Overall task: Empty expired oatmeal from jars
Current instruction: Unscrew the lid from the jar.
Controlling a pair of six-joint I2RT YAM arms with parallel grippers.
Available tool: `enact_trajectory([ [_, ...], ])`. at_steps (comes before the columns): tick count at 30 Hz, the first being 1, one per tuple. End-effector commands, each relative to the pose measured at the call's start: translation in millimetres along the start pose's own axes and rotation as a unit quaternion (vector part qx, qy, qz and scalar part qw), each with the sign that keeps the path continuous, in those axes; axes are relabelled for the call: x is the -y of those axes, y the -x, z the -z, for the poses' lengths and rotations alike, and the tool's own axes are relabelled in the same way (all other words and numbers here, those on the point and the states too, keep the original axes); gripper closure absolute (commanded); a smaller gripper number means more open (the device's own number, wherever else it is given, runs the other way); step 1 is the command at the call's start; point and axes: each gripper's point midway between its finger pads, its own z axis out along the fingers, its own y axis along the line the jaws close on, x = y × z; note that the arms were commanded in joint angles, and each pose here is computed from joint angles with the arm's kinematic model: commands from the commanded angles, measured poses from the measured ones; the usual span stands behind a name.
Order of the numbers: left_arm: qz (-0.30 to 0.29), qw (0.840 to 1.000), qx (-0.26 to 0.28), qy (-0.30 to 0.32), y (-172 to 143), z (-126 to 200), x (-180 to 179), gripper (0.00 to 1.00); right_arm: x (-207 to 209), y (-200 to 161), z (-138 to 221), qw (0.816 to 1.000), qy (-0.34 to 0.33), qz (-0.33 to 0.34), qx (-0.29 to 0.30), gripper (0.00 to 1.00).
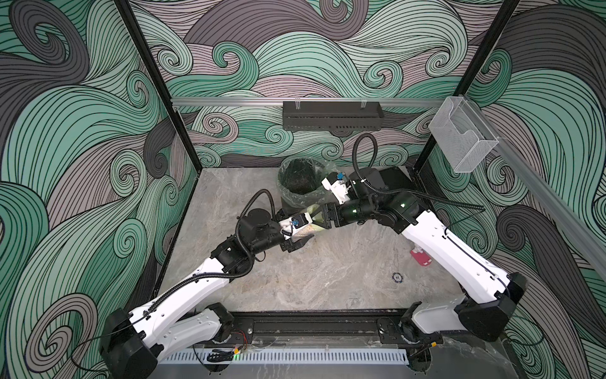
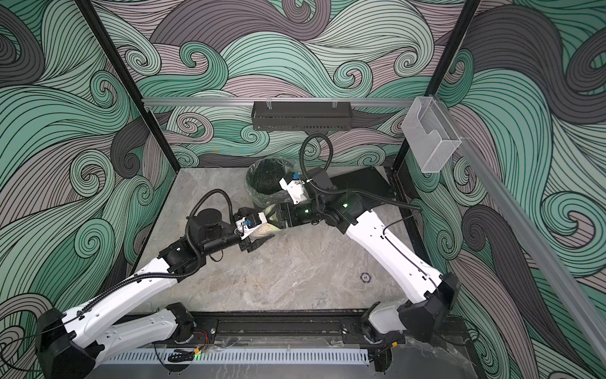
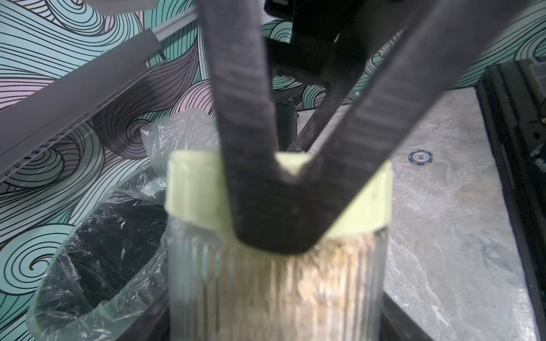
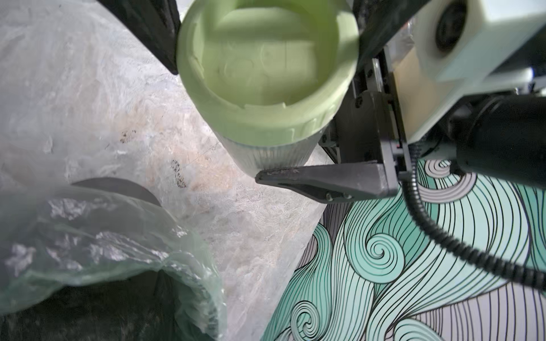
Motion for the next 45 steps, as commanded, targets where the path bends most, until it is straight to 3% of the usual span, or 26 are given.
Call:
enact_trajectory([
  [1,0.008,0.988,0.151,0.024,99,34,-33,1.0,-20,-19,0,0.993,0.063,0.094,-0.041,0.64],
  [9,0.013,0.991,0.136,-0.01,97,31,-27,1.0,-26,-35,-2,0.967,0.106,0.223,-0.062,0.62],
  [17,0.011,0.991,0.136,-0.014,98,33,-28,1.0,-13,-56,2,0.911,0.1,0.391,-0.083,0.59],
  [23,0.011,0.991,0.135,-0.018,97,32,-28,1.0,-1,-56,3,0.88,0.074,0.456,-0.106,0.61],
  [25,0.011,0.991,0.133,-0.016,97,31,-28,1.0,-2,-54,4,0.882,0.074,0.454,-0.104,0.55],
  [27,0.01,0.992,0.129,-0.009,95,31,-31,1.0,-6,-55,5,0.887,0.082,0.444,-0.1,0.42],
  [29,0.007,0.993,0.122,0.0,91,29,-33,1.0,-5,-58,7,0.89,0.075,0.437,-0.103,0.13],
  [31,0.004,0.993,0.117,0.01,88,29,-37,1.0,-2,-60,11,0.891,0.062,0.438,-0.103,0.01],
  [40,-0.014,0.992,0.112,0.05,87,29,-55,1.0,12,-58,49,0.889,-0.038,0.45,-0.073,0.01],
  [45,-0.051,0.988,0.114,0.09,88,30,-67,1.0,34,-29,79,0.928,-0.165,0.333,0.003,0.01],
])
